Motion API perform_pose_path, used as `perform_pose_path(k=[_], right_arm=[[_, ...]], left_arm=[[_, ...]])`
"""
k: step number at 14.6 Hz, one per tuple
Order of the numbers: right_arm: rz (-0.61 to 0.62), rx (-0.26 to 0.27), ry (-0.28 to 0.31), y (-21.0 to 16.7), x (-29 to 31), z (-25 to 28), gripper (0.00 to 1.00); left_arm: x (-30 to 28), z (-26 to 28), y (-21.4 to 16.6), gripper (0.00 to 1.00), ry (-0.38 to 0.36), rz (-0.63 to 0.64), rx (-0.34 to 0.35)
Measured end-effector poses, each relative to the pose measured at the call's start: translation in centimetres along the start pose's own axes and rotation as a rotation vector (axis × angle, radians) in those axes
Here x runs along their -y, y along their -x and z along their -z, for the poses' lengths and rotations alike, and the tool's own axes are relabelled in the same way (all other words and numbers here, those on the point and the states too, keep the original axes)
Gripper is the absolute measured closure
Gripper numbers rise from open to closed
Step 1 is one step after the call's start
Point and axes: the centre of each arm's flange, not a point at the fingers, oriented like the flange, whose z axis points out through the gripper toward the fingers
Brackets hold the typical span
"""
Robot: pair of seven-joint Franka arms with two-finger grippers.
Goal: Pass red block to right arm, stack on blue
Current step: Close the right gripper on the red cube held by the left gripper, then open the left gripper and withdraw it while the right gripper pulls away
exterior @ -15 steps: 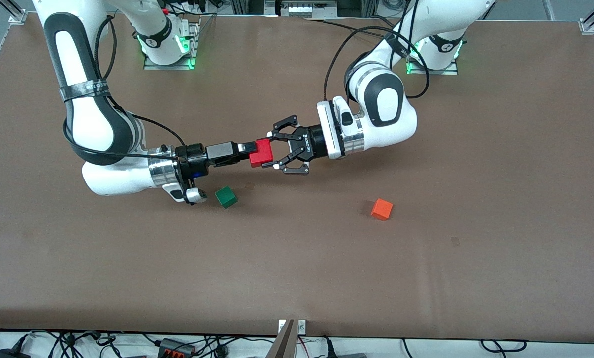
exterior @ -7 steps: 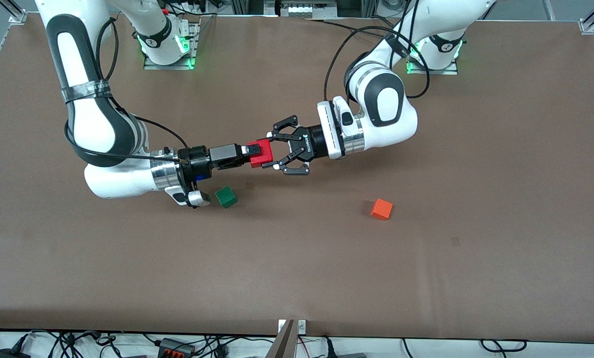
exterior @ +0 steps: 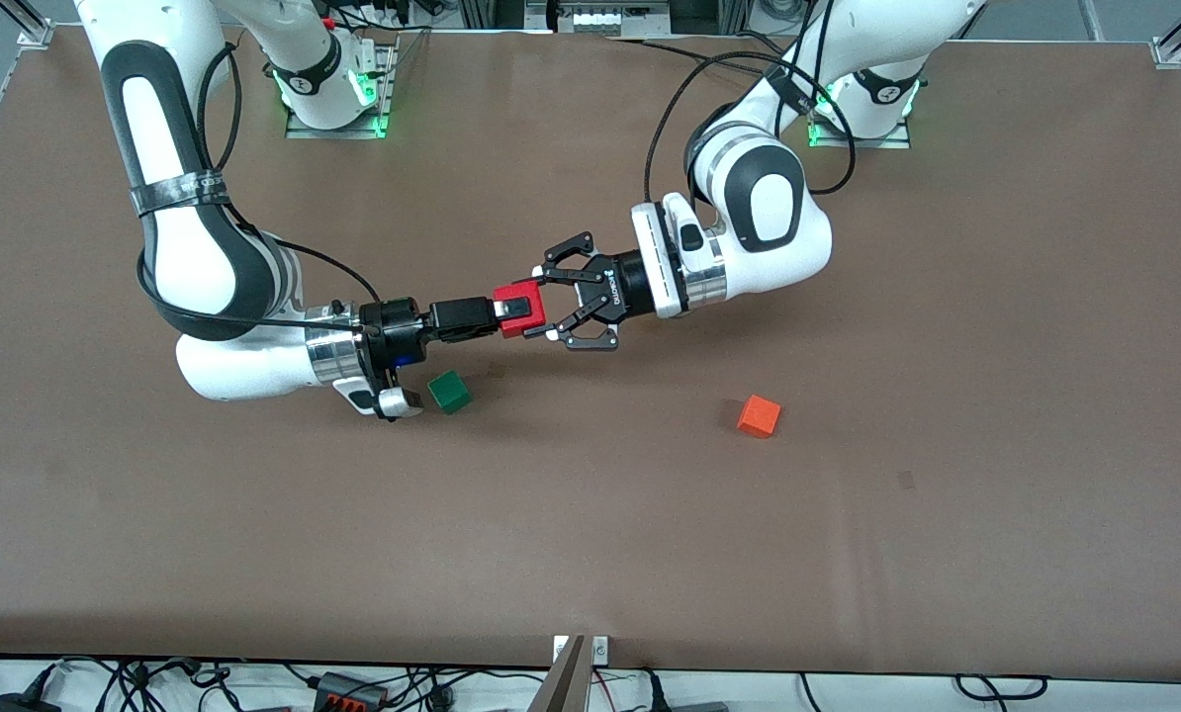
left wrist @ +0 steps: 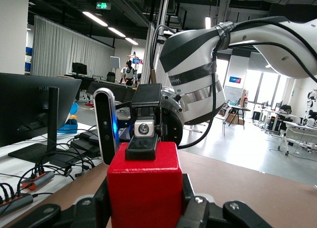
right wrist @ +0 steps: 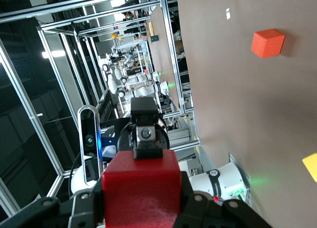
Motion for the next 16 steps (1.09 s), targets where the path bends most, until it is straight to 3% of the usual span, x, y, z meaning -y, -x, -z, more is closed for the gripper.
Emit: perform_pose_path(k=[4,6,9,11,13,16], right_arm=[[0.005,-0.001,0.0,0.0,0.0,0.0,0.44],[0.005,0.001,0.002,0.0,0.0,-0.2,0.44],[0.006,0.0,0.003,0.0,0.0,-0.3,0.44],[0.01,-0.005,0.007,-0.1,0.1,-0.2,0.44],[0.032,-0.01,0.057,-0.3,0.5,0.6,0.44],[0.053,-0.021,0.187,-0.7,-0.2,4.1,0.44]], left_arm=[[0.0,0.0,0.0,0.44,-0.001,-0.001,0.001],[0.0,0.0,0.0,0.32,-0.002,-0.003,0.001],[0.5,0.4,0.0,0.02,-0.01,-0.003,0.001],[1.2,0.9,-0.2,0.0,-0.022,-0.003,-0.003],[2.1,1.6,-0.6,0.0,-0.024,-0.012,-0.024],[4.1,3.7,-0.7,0.0,0.034,-0.049,-0.062]])
